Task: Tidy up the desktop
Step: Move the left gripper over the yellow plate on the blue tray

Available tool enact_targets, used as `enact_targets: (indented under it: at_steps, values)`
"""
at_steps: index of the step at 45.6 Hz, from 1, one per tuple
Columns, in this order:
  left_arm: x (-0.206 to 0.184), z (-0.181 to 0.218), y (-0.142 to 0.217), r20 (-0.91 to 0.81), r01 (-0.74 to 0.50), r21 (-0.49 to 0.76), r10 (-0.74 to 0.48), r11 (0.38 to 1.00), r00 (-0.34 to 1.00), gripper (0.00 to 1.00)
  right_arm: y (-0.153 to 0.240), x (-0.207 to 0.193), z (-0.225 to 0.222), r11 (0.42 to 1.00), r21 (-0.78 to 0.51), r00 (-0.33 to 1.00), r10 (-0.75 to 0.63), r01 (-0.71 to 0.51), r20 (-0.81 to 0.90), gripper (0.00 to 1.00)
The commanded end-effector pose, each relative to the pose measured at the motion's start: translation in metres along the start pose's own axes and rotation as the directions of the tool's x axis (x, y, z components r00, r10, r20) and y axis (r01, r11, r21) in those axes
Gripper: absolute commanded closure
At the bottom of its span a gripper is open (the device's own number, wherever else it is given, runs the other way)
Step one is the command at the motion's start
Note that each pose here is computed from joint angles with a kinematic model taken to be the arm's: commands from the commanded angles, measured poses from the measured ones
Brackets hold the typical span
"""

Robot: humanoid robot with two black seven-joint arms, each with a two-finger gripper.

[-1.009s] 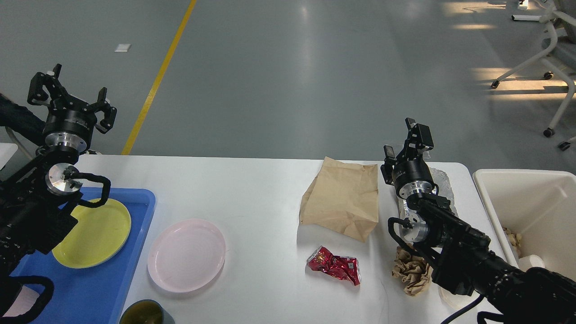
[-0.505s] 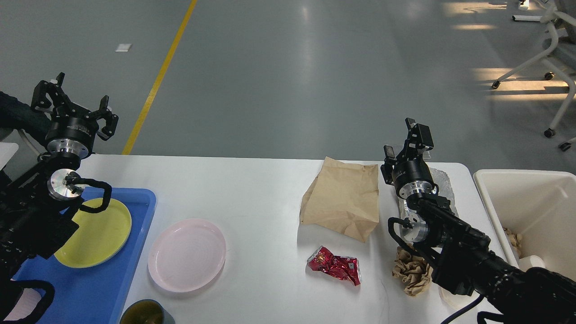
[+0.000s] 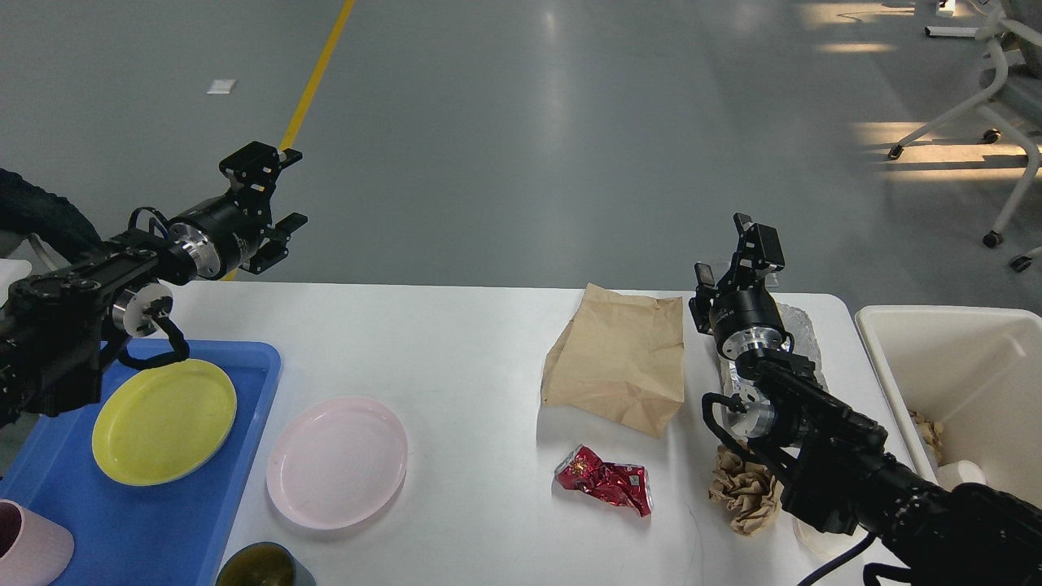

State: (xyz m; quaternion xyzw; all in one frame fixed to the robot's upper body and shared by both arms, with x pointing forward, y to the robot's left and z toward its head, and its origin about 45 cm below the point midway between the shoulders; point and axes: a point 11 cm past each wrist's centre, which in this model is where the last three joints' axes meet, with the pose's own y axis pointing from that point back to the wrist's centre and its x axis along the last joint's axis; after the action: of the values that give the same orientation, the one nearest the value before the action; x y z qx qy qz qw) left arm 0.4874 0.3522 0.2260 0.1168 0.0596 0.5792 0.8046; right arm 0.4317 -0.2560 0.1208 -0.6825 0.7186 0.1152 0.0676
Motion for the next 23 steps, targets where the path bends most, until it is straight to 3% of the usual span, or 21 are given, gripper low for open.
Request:
enact_targets:
  at_steps: [1, 8, 16, 23]
  values:
    - [-0.003, 0.019, -0.003, 0.196, 0.075, 0.092, -0.092, 0.993, 0.976, 0.04, 0.000, 0.000, 0.000, 1.000, 0.000, 1.000, 0.000, 0.000, 0.000, 0.00]
    - [-0.023, 0.005, 0.002, 0.343, 0.224, 0.354, -0.349, 0.908, 0.872, 0.04, 0.000, 0.000, 0.000, 1.000, 0.000, 1.000, 0.000, 0.000, 0.000, 0.00]
    - [-0.009, 0.006, 0.017, 0.417, 0.203, 0.514, -0.450, 0.833, 0.790, 0.04, 0.000, 0.000, 0.000, 1.000, 0.000, 1.000, 0.000, 0.000, 0.000, 0.00]
    - [-0.023, -0.013, 0.038, 0.271, 0.311, 0.664, -0.606, 0.680, 0.748, 0.04, 0.000, 0.000, 0.000, 1.000, 0.000, 1.000, 0.000, 0.000, 0.000, 0.00]
